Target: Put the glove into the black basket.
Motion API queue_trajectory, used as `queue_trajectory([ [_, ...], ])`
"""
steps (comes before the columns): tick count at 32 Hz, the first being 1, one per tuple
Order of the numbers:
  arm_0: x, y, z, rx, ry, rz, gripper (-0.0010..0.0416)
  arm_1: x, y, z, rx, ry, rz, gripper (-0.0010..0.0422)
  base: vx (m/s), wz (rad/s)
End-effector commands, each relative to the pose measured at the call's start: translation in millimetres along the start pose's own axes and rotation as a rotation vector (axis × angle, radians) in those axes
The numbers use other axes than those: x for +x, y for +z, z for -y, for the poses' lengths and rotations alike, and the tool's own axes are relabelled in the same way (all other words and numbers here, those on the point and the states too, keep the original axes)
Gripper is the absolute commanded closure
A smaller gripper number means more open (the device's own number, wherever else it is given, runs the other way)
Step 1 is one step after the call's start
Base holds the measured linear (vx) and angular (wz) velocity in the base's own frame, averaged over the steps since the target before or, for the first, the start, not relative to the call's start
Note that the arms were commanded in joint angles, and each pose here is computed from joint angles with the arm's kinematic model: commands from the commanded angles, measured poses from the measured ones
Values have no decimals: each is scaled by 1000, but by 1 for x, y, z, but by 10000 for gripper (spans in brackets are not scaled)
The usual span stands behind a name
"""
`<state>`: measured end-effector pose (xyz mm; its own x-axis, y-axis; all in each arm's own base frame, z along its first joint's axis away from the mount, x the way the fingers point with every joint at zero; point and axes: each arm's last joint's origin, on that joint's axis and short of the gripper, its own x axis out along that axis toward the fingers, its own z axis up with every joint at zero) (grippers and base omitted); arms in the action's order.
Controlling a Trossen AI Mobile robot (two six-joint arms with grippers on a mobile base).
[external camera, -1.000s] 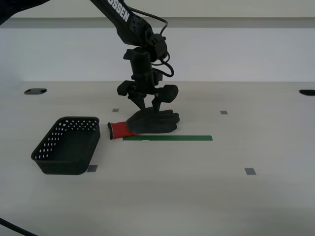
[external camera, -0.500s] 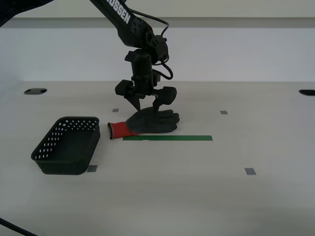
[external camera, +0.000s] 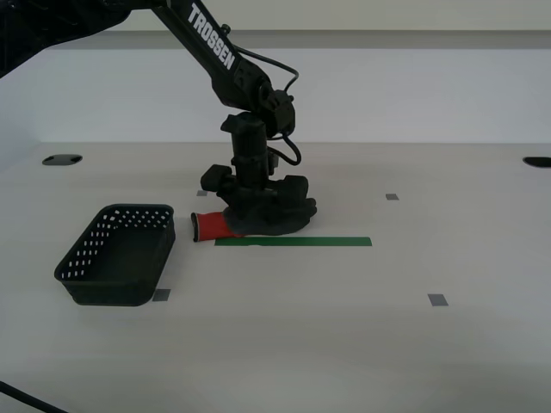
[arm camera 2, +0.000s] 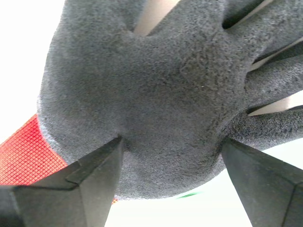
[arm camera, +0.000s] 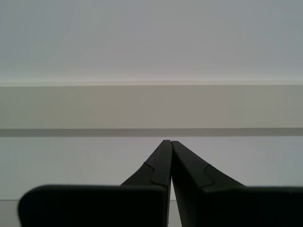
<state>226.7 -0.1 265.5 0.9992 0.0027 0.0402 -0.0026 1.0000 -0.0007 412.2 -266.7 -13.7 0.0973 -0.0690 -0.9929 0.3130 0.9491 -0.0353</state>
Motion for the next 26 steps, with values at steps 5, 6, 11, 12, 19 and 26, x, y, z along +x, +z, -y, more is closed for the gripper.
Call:
queue_trajectory([
  [5, 0, 0, 0, 0, 0, 2, 405, 0, -1, -1, -2, 33, -4, 350, 0, 0],
  [6, 0, 0, 0, 0, 0, 2, 405, 0, -1, 0, 10, 10, -8, 405, 0, 0],
  [11, 0, 0, 0, 0, 0, 2, 405, -2, 0, 1, 20, -12, -7, 413, 0, 0],
  [12, 0, 0, 0, 0, 0, 2, 405, -2, 0, 1, 32, -12, -8, 415, 0, 0],
  [19, 0, 0, 0, 0, 1, 1, 405, -18, 3, 2, 89, -9, -19, 414, 0, 0],
  [26, 0, 0, 0, 0, 1, 1, 405, -72, 7, 4, 213, -9, -23, 414, 0, 0],
])
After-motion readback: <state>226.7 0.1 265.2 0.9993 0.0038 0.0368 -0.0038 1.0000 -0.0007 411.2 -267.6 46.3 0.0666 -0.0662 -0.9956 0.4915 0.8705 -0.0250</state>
